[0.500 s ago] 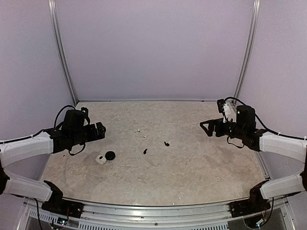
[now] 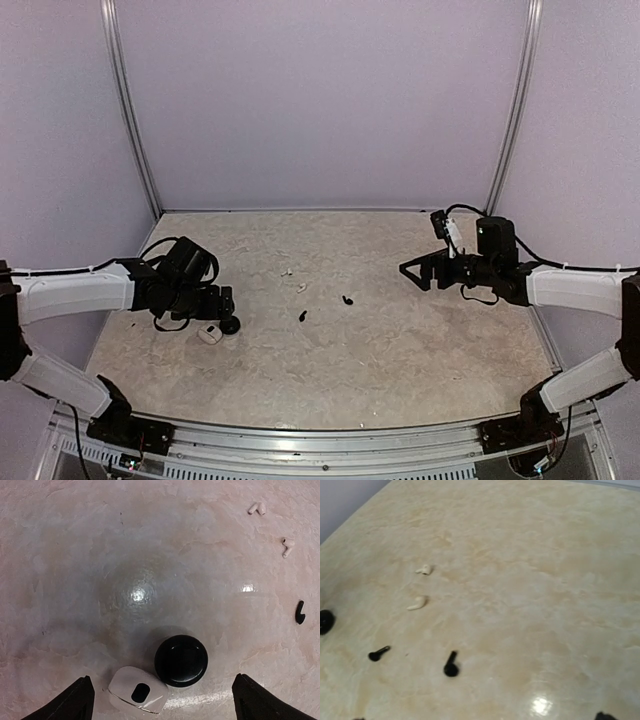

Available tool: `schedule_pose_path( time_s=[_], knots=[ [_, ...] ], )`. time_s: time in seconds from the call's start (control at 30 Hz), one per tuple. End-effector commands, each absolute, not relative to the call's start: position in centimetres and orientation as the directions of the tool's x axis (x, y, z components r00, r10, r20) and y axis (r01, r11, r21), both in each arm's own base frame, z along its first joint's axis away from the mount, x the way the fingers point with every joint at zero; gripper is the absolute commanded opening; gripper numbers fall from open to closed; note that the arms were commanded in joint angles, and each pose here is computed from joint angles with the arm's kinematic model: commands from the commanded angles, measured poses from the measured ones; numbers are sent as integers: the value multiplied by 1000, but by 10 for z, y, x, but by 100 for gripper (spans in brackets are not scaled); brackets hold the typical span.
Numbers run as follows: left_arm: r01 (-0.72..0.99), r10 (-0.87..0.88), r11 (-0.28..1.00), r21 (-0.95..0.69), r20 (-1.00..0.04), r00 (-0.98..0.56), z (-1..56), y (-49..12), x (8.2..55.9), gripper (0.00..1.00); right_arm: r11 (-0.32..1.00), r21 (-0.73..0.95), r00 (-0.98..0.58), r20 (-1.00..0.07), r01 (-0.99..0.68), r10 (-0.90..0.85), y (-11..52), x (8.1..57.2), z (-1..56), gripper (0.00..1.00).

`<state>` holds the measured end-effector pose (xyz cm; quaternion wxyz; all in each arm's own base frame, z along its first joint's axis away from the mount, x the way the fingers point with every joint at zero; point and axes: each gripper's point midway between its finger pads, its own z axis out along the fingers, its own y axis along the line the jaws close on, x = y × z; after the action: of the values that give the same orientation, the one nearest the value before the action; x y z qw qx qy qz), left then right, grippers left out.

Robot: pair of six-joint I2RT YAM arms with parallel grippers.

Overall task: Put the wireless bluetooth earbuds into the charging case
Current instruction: Pick up the charging case from the center of the board.

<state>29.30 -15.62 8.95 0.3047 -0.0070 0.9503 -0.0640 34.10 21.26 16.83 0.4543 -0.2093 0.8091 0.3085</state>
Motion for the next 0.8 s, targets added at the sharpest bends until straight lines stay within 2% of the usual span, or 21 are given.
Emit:
schedule_pose_path(
  time_s=[0.0, 0.4, 0.77],
  knots=[
    [1, -27, 998, -56, -495, -868, 74, -148, 274, 95, 655, 301, -449, -891, -693, -66, 228, 336, 188, 100],
    [-32, 1, 997, 72, -414, -910, 47, -132, 260, 83, 611, 315, -437, -898, -726, -56, 237, 333, 194, 99],
    [-14, -17, 1000, -10, -391, -920, 40, -136, 273, 70, 613, 309, -433, -899, -727, -60, 237, 334, 191, 99]
  ],
)
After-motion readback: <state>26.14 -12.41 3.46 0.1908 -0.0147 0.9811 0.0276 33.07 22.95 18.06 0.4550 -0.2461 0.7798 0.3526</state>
